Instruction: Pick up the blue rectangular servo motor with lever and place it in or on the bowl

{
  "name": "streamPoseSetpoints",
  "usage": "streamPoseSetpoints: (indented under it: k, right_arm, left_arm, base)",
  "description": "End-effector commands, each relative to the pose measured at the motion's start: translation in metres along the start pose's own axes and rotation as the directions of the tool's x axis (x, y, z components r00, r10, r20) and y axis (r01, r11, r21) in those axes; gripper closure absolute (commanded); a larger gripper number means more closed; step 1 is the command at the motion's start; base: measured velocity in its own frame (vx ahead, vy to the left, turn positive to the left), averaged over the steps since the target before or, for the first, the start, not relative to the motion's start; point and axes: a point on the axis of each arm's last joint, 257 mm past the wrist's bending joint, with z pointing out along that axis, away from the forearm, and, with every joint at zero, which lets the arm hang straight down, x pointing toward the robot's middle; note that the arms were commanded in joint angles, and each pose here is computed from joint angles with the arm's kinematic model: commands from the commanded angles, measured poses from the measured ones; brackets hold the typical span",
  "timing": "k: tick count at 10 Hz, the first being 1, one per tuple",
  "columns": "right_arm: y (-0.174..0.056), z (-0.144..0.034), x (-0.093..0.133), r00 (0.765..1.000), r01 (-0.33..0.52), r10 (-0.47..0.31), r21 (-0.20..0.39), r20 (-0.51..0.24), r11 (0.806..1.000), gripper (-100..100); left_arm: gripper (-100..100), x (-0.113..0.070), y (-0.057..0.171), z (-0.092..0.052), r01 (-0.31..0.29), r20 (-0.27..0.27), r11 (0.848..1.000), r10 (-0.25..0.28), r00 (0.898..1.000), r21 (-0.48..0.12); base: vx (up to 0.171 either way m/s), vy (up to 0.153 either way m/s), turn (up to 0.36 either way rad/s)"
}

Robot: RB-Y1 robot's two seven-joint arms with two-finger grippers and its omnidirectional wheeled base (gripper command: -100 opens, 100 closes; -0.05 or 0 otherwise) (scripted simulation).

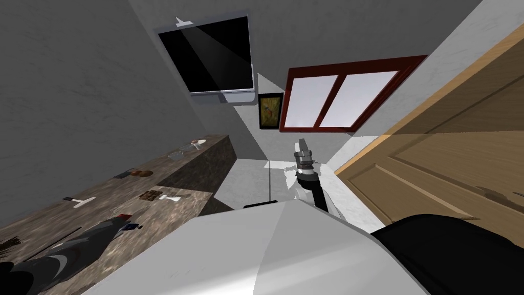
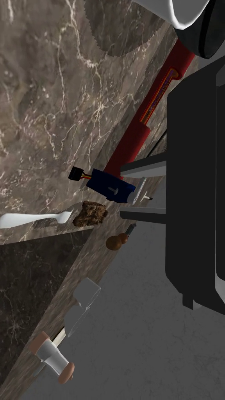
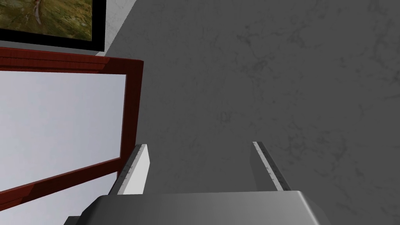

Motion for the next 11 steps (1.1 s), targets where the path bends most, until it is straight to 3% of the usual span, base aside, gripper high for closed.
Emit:
streamPoseSetpoints:
  k: [1, 5, 11]
  right_arm:
    - [0.0, 0.0, 0.0, 1.0, 0.0, 0.0, 0.0, 0.0, 1.0, 0]
    - [0.0, 0.0, 0.0, 1.0, 0.0, 0.0, 0.0, 0.0, 1.0, 0]
    - [0.0, 0.0, 0.0, 1.0, 0.0, 0.0, 0.0, 0.0, 1.0, 0]
  left_arm:
    - [100, -0.005, -0.006, -0.003, 0.008, 0.0, 1.0, -0.008, 1.0, 0.0]
    - [100, -0.023, -0.012, -0.01, 0.021, 0.007, 0.999, -0.021, 1.0, -0.037]
    - [100, -0.045, 0.001, -0.014, 0.023, 0.034, 0.991, -0.018, 0.999, -0.133]
  base:
    - [-0.078, 0.066, -0.066]
    - [-0.175, 0.115, -0.132]
    - [-0.219, 0.09, -0.152]
